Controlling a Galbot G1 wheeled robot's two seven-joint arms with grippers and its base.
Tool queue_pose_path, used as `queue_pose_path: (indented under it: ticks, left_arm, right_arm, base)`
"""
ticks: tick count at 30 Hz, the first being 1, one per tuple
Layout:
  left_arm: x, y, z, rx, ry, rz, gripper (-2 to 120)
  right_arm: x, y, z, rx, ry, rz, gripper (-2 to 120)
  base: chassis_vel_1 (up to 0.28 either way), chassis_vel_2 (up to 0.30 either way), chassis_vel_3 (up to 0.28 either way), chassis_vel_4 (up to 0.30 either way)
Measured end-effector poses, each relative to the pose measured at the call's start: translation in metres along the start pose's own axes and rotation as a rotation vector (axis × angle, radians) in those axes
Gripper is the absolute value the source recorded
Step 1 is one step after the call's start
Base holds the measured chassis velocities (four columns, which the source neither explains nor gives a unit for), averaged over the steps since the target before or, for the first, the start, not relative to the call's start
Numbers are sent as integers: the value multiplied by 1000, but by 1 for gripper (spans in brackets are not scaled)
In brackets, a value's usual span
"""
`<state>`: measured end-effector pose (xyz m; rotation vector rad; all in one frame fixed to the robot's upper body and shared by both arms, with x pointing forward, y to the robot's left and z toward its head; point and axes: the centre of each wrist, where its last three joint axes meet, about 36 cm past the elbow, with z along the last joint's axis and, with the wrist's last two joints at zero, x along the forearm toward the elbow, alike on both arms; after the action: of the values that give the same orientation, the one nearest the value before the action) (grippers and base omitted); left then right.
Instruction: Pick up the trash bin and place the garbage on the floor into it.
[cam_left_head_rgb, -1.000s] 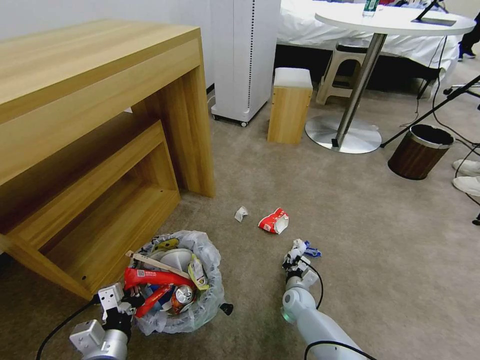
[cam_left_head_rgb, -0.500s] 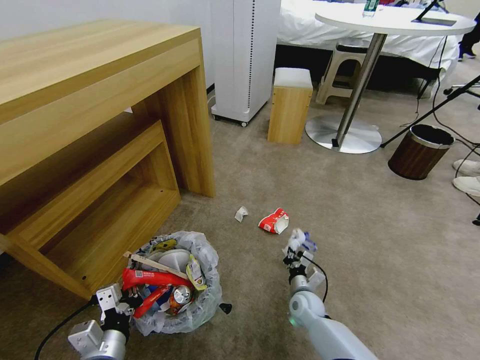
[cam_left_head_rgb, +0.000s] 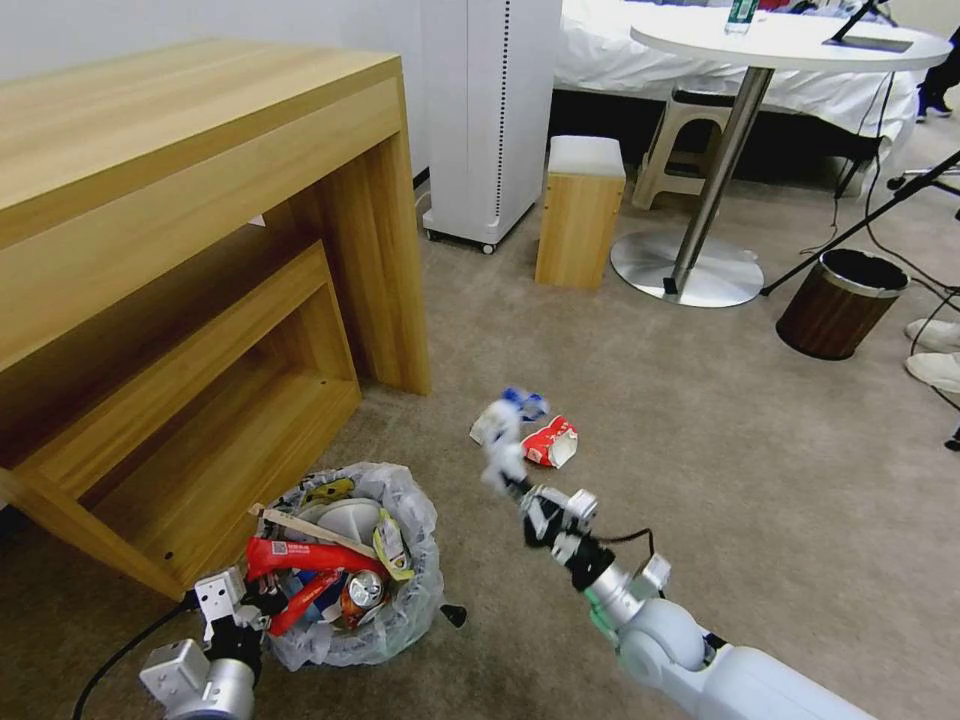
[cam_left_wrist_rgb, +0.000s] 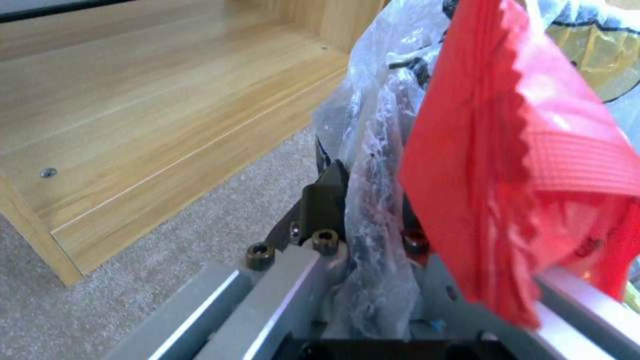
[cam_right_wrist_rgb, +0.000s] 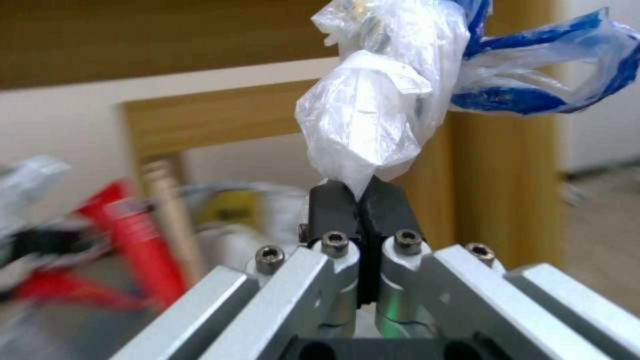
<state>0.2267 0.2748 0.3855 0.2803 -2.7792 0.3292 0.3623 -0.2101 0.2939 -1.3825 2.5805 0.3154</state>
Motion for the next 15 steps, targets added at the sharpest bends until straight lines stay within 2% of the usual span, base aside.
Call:
queue_pose_path:
  ticks: [2,4,6,8,15]
  left_arm:
    - [0,0,0,0,0,0,1]
    - [-1,-1,0,0,-1,0,1]
    - [-1,-2,1,1,-1,1,1]
    - [-2,-4,2,1,1,3,1]
    - [-2,-7,3,0,2,9,1]
  right_arm:
    - [0,0,-1,9,3,-19,0]
    - [1,-5,-7,57,21,-142,0]
    - [0,-6,-9,61,24,-163,0]
    - [-9,-7,-19,71,31,-247,0]
    - [-45,-13,-34,47,63,-325,0]
  base:
    - [0,0,0,0]
    - [0,0,0,0]
    - [0,0,0,0]
    - [0,0,0,0]
    - [0,0,0,0]
